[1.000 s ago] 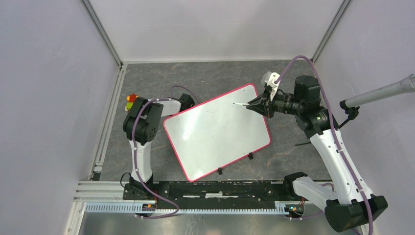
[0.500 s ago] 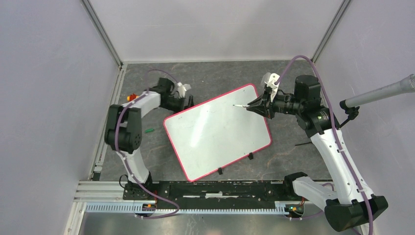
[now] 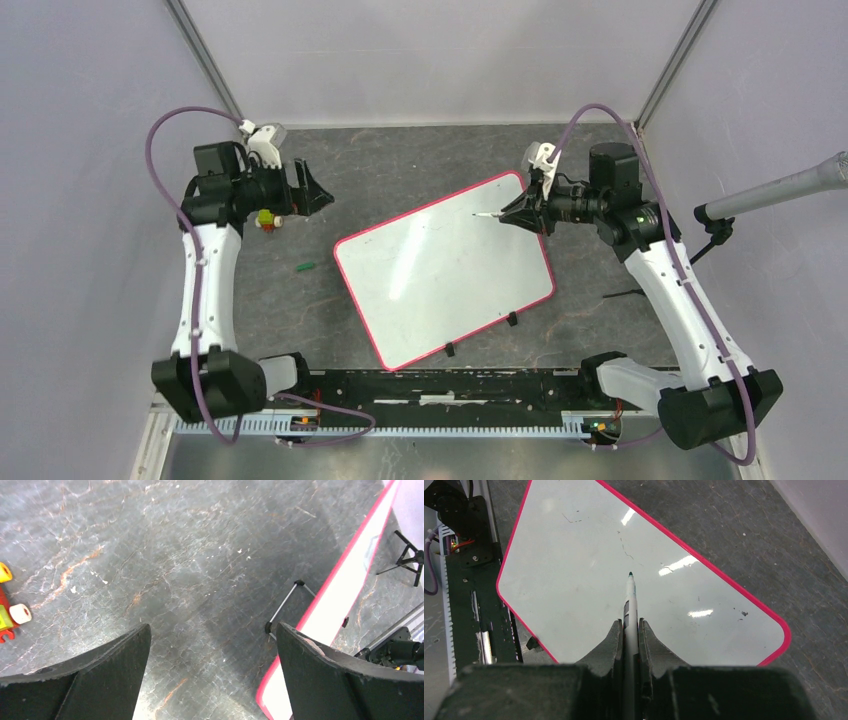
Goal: Write a sentence on the whiteboard
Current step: Adjust the whiteboard at the center of the board.
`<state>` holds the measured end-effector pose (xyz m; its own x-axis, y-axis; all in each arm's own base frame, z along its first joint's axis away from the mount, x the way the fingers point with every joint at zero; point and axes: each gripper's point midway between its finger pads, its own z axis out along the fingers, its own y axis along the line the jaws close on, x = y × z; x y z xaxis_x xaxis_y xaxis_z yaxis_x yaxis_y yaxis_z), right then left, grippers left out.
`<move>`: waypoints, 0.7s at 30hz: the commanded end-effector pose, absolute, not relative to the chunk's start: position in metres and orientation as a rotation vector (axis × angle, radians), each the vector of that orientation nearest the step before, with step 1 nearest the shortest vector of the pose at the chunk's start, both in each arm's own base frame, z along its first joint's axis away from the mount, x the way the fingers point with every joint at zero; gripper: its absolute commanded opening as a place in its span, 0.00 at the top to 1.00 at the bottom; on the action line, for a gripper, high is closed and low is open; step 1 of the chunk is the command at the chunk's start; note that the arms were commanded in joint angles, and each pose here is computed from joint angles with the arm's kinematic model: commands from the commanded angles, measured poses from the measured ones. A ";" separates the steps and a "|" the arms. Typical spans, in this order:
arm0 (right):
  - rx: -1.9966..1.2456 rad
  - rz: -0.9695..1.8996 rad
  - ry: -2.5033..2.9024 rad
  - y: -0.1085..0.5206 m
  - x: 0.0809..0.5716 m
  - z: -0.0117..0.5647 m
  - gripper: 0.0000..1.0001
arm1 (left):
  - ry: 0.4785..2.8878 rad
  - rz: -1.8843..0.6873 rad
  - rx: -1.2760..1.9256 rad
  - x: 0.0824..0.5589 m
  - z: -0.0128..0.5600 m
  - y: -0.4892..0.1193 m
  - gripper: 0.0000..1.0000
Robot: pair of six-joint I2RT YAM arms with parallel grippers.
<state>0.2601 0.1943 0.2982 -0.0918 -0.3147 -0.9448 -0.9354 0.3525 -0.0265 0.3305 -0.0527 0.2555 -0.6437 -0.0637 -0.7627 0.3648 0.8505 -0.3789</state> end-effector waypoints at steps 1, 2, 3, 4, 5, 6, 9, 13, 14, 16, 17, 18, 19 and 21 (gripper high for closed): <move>-1.150 0.768 1.566 0.195 0.259 0.311 1.00 | 2.144 -0.590 0.343 0.295 0.274 -0.057 0.00; -1.147 0.774 1.567 0.195 0.258 0.311 1.00 | 2.167 -0.617 0.372 0.286 0.275 -0.061 0.00; -1.149 0.781 1.567 0.196 0.256 0.310 1.00 | 2.196 -0.673 0.416 0.270 0.273 -0.067 0.00; -1.153 0.792 1.566 0.197 0.255 0.309 1.00 | 2.208 -0.714 0.483 0.255 0.270 -0.073 0.00; -1.159 0.807 1.565 0.199 0.252 0.307 1.00 | 2.194 -0.747 0.545 0.241 0.270 -0.079 0.00; -1.164 0.822 1.567 0.202 0.250 0.306 1.00 | 2.188 -0.776 0.575 0.228 0.269 -0.084 0.00; -1.195 0.840 1.560 0.213 0.243 0.304 1.00 | 2.180 -0.820 0.620 0.203 0.268 -0.092 0.00; -1.229 0.848 1.522 0.224 0.237 0.310 1.00 | 2.173 -0.956 0.666 0.192 0.266 -0.103 0.00; -1.242 0.852 1.511 0.226 0.235 0.312 1.00 | 2.162 -0.999 0.690 0.190 0.266 -0.108 0.01; -1.268 0.858 1.495 0.229 0.232 0.313 1.00 | 2.166 -1.039 0.716 0.194 0.265 -0.113 0.04; -1.282 0.864 1.493 0.231 0.230 0.312 1.00 | 2.169 -1.051 0.719 0.199 0.265 -0.115 0.05; -1.295 0.867 1.486 0.232 0.228 0.312 1.00 | 2.165 -1.060 0.724 0.202 0.266 -0.117 0.06; -1.308 0.869 1.480 0.234 0.225 0.311 1.00 | 2.165 -1.072 0.730 0.206 0.266 -0.119 0.07; -1.329 0.875 1.462 0.236 0.221 0.311 1.00 | 2.160 -1.087 0.747 0.213 0.268 -0.124 0.08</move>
<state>0.2280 0.2300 0.2975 -0.0398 -0.3226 -0.9457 -0.9778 0.2073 -0.0296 0.2042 -0.1110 0.2517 -0.7199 0.1909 -0.6673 0.6297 0.5841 -0.5122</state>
